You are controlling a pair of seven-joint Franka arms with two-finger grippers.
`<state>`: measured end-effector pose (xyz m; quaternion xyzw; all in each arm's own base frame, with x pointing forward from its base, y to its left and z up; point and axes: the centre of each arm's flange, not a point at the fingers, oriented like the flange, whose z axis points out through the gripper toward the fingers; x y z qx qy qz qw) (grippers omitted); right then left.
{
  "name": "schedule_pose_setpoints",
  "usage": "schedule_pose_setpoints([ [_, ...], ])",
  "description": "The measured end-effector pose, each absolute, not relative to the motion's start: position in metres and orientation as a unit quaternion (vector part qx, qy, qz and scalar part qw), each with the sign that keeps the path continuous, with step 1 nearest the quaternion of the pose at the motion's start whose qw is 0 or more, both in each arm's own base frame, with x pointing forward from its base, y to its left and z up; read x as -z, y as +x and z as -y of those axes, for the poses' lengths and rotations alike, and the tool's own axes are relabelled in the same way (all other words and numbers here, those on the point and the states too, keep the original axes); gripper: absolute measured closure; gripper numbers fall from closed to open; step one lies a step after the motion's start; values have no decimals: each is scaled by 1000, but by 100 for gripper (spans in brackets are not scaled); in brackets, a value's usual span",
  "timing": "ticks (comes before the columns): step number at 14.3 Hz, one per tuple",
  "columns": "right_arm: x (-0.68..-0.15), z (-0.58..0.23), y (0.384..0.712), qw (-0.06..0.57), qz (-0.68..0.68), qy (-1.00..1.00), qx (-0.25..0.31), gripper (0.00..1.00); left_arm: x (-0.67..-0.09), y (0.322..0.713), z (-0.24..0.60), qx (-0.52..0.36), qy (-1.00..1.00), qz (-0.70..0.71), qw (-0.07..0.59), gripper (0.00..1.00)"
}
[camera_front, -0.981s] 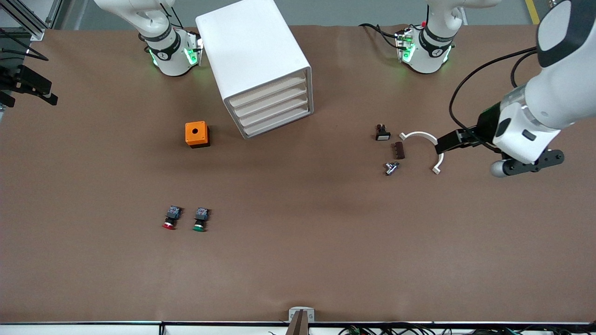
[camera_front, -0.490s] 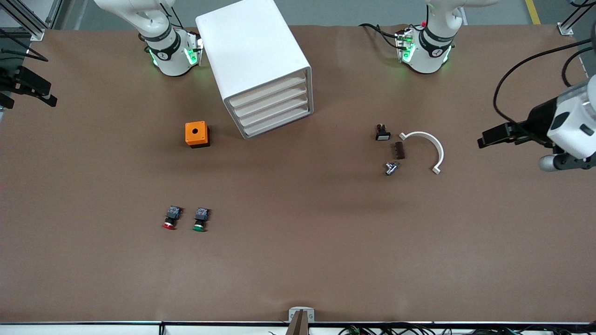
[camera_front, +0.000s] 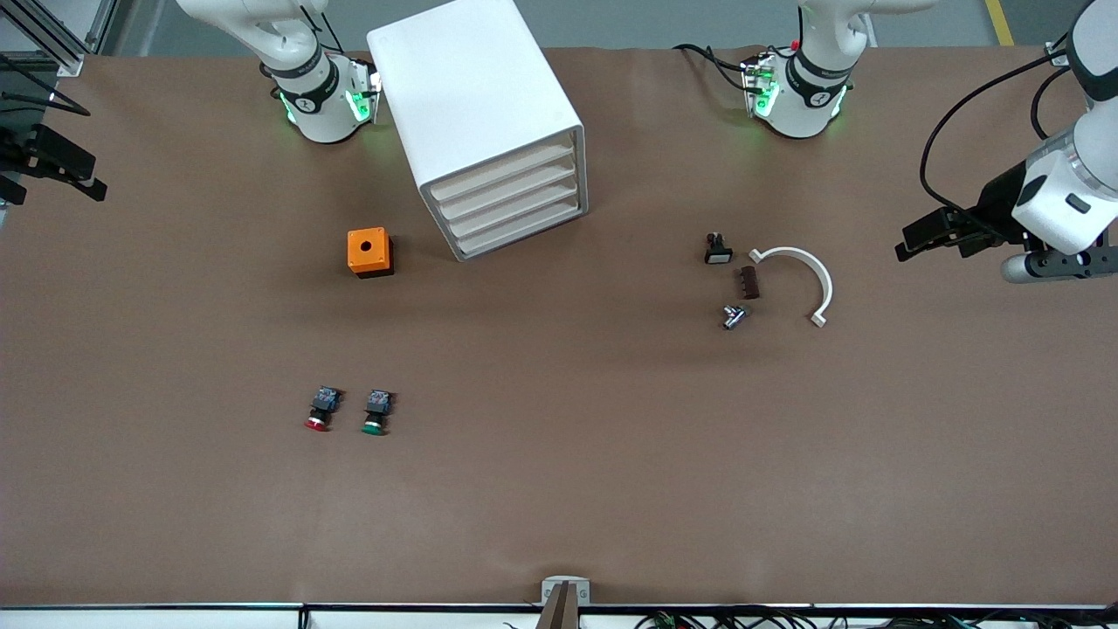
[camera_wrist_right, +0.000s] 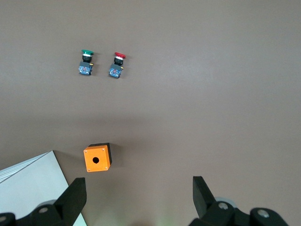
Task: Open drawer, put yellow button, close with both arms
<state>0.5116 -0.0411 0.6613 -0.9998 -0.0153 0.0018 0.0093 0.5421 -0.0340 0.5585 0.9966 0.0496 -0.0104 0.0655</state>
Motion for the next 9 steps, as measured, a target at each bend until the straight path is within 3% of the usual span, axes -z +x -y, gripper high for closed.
schedule_pose_setpoints([
  [9, -661, 45, 511, 10, 12, -1000, -2, 0, -596, 562, 30, -43, 998, -36, 18, 0],
])
